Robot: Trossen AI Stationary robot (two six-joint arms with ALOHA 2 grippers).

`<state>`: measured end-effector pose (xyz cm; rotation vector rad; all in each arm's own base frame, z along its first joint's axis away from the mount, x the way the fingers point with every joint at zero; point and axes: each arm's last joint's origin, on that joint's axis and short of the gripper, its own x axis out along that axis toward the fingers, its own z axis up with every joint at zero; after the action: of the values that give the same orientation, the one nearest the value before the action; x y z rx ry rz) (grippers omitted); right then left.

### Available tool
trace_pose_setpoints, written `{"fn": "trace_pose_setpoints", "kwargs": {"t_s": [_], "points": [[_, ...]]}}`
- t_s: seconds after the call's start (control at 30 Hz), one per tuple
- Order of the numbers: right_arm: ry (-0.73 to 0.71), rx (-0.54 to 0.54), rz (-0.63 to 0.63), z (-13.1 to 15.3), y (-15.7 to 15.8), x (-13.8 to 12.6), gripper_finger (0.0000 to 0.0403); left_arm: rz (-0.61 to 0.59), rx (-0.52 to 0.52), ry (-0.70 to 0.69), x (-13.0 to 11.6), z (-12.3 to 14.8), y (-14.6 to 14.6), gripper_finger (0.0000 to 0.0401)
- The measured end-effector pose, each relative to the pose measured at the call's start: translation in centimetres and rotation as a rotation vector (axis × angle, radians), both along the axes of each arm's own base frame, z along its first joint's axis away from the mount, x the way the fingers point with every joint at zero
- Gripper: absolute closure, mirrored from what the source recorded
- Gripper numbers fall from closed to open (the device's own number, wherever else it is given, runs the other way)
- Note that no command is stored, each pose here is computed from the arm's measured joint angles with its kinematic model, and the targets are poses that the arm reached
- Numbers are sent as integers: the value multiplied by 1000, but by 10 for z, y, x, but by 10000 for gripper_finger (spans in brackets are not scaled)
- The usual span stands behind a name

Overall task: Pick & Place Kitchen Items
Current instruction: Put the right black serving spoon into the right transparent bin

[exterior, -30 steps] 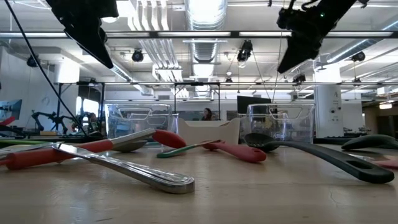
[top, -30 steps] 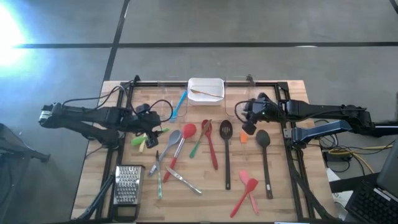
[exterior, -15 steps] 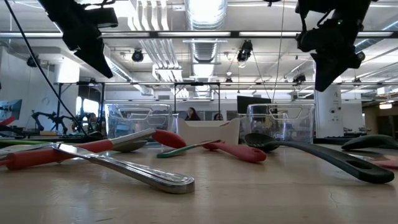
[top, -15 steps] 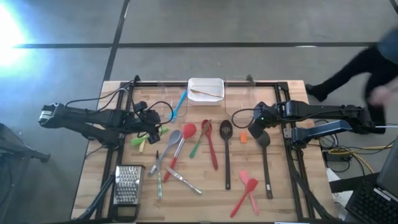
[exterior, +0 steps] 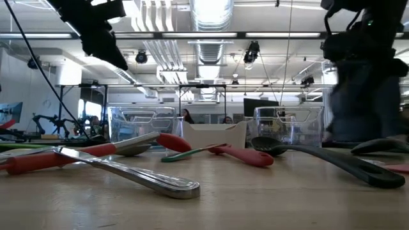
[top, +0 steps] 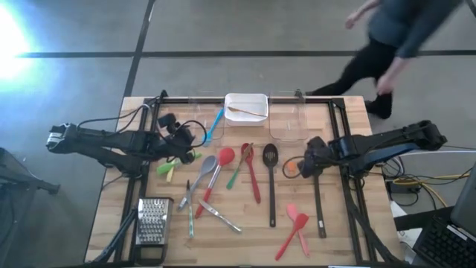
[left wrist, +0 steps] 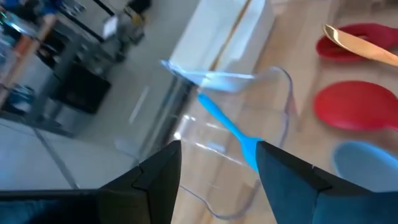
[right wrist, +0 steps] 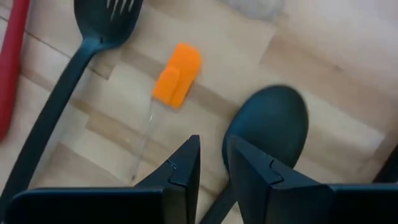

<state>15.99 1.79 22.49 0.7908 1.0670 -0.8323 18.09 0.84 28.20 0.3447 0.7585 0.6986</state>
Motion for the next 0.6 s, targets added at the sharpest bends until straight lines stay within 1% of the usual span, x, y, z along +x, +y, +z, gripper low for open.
{"fn": "trace_pose_setpoints", "kwargs": {"t_s": [0.1,0.23,0.3,0.4,0.6], "points": [[-1,31,-19,-4,10,-3,317,-11,69,-13,4,5,2,197],[25,75,-46,-7,22,-9,308,10,220,-14,9,15,5,203],[37,83,-77,-9,27,-13,304,14,265,-15,11,19,7,204],[53,101,-121,-16,34,-19,297,1,277,-34,14,23,10,204],[88,164,-174,-29,49,-31,277,-69,221,-56,17,24,21,204]]}}
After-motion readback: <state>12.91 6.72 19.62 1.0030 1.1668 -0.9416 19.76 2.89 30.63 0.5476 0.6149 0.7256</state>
